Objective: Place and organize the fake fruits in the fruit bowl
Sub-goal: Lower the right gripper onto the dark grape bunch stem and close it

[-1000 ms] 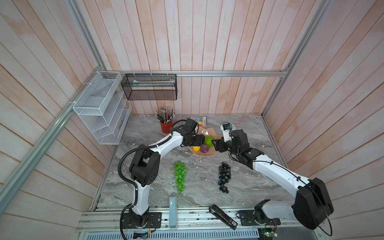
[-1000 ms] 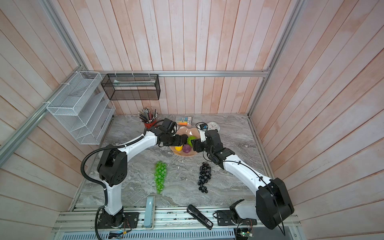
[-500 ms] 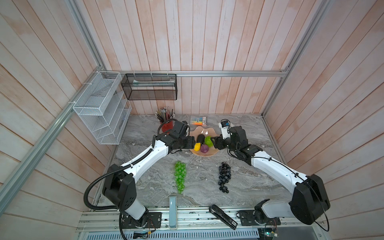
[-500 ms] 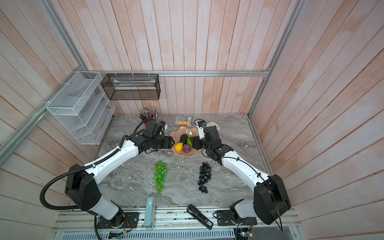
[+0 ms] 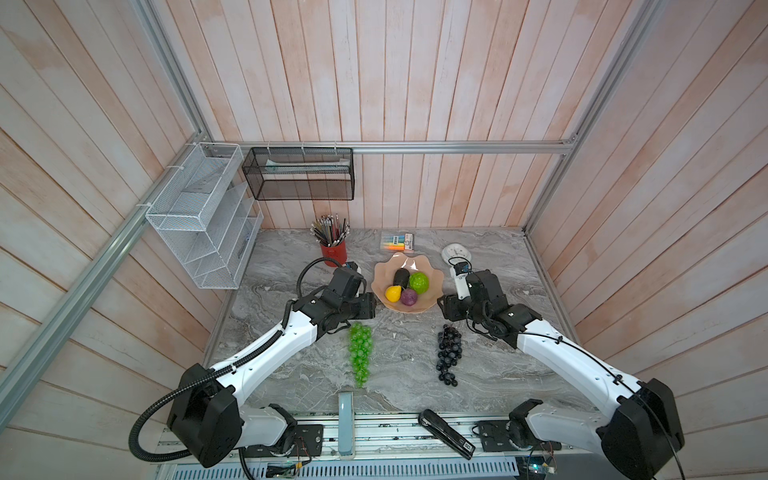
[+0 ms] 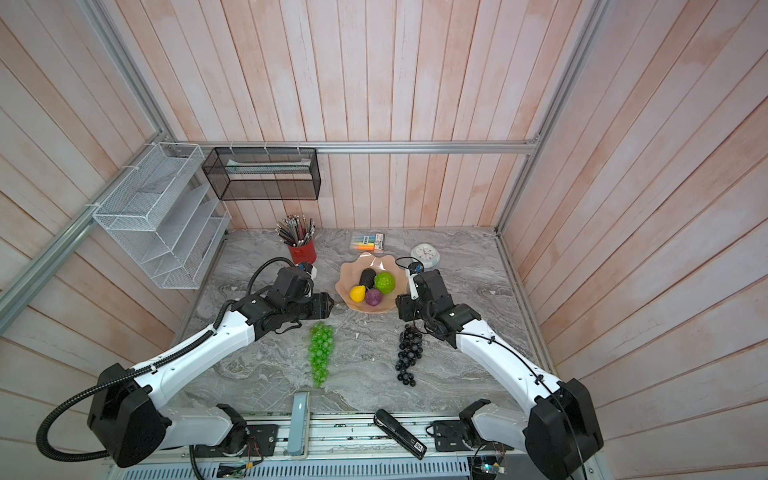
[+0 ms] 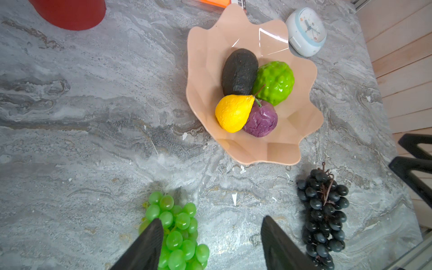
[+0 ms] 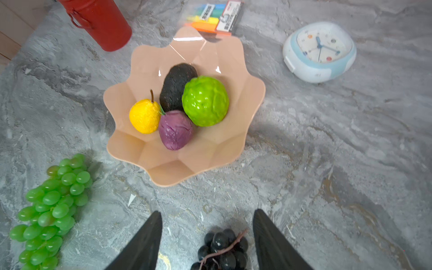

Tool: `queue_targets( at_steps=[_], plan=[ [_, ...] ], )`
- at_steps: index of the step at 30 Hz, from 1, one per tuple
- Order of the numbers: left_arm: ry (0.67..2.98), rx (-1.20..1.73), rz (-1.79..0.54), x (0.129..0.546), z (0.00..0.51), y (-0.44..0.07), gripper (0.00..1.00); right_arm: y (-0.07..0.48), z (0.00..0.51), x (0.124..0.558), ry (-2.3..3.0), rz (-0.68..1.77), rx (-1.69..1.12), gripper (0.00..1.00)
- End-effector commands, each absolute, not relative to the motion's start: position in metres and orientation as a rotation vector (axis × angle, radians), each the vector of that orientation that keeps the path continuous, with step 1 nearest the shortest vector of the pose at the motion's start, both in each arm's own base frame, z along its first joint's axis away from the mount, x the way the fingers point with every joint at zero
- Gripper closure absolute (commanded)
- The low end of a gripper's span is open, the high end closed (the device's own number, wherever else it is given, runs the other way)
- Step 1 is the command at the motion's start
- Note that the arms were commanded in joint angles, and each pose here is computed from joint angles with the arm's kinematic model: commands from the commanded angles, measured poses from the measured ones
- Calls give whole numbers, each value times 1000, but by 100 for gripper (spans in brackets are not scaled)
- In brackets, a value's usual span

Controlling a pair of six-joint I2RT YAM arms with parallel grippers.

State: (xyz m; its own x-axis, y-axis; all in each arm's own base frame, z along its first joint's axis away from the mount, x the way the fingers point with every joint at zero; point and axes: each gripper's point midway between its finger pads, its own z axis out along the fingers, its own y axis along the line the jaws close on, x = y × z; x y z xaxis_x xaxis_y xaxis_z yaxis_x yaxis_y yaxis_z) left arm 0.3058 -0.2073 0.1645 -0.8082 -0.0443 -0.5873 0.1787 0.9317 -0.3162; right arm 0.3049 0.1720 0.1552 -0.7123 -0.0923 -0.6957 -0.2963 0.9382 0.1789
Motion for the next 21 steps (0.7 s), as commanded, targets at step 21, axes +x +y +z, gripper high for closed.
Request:
queue_targets(
  at_steps=[21],
  plan=[
    [2429,68,-459,305,159,-201,29,162,111,249,2528,88,-202,41]
  ],
)
